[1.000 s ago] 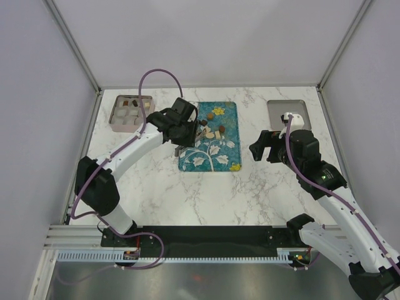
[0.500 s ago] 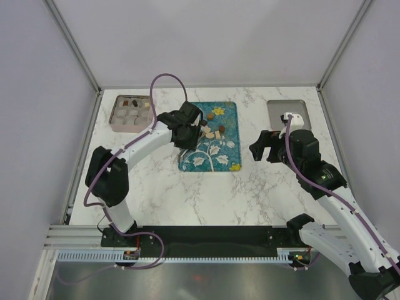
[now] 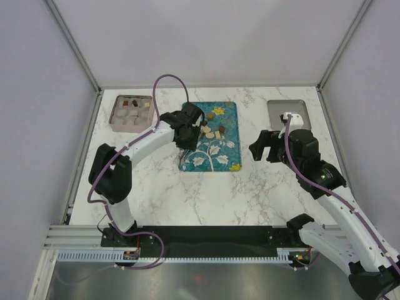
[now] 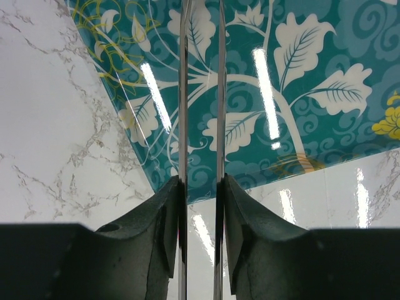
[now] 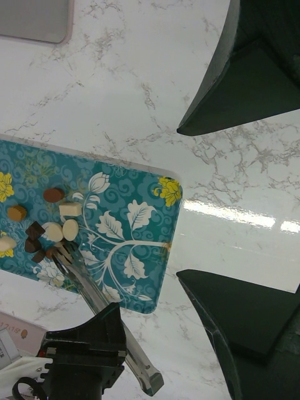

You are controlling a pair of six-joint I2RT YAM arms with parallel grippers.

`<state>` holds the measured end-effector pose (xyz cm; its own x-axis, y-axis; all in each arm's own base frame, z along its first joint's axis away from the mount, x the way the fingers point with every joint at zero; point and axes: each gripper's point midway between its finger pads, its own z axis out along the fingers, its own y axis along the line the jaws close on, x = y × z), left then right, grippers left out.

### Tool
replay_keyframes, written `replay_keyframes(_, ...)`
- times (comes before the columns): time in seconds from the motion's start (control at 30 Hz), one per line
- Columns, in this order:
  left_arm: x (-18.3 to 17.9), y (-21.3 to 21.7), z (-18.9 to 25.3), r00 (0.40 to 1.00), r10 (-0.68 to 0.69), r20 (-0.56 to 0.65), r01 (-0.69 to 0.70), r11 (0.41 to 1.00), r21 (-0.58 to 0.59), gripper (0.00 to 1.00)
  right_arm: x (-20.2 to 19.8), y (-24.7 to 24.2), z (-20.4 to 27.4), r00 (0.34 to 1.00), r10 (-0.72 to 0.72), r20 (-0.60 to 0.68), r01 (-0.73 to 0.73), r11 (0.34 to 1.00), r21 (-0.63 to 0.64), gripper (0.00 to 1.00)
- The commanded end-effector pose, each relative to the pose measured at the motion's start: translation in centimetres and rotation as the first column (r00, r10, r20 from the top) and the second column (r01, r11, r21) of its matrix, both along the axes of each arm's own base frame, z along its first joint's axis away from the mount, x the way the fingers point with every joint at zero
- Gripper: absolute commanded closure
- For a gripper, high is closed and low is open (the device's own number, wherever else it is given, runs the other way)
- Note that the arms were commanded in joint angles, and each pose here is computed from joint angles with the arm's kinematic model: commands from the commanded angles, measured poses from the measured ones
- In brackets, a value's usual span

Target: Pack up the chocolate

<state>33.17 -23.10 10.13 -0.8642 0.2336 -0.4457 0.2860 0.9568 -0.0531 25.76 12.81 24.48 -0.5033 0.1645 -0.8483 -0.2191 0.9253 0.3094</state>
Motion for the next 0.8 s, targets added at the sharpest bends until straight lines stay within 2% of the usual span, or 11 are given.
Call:
replay_keyframes(0.0, 1.5, -1.0, 2.6, 0.996, 0.025, 0.082, -0.020, 0.998, -0.058, 0.63, 0.6, 0.1, 2.0, 0.998, -0.005, 0.060, 0.004, 1.000, 0.018, 0.04)
replay_keyframes(0.3, 0.2, 0.3, 7.5, 0.989, 0.021, 0.148, -0.009, 0.996, -0.085, 0.73, 0.5, 0.3, 2.2, 0.998, -0.001, 0.058, -0.002, 0.999, 0.035, 0.03)
replay_keyframes(0.47, 2.3, 2.1, 11.9, 0.973, 0.069, 0.222, -0.044, 0.992, -0.119, 0.75, 0.9, 1.0, 1.9, 0.999, 0.015, 0.048, -0.018, 0.998, 0.058, 0.04)
replay_keyframes(0.77, 8.3, 13.2, 14.7, 0.912, 0.306, 0.274, -0.277, 0.951, -0.140, 0.74, 0.9, 1.0, 1.9, 0.999, 0.017, 0.052, -0.020, 0.998, 0.054, 0.04)
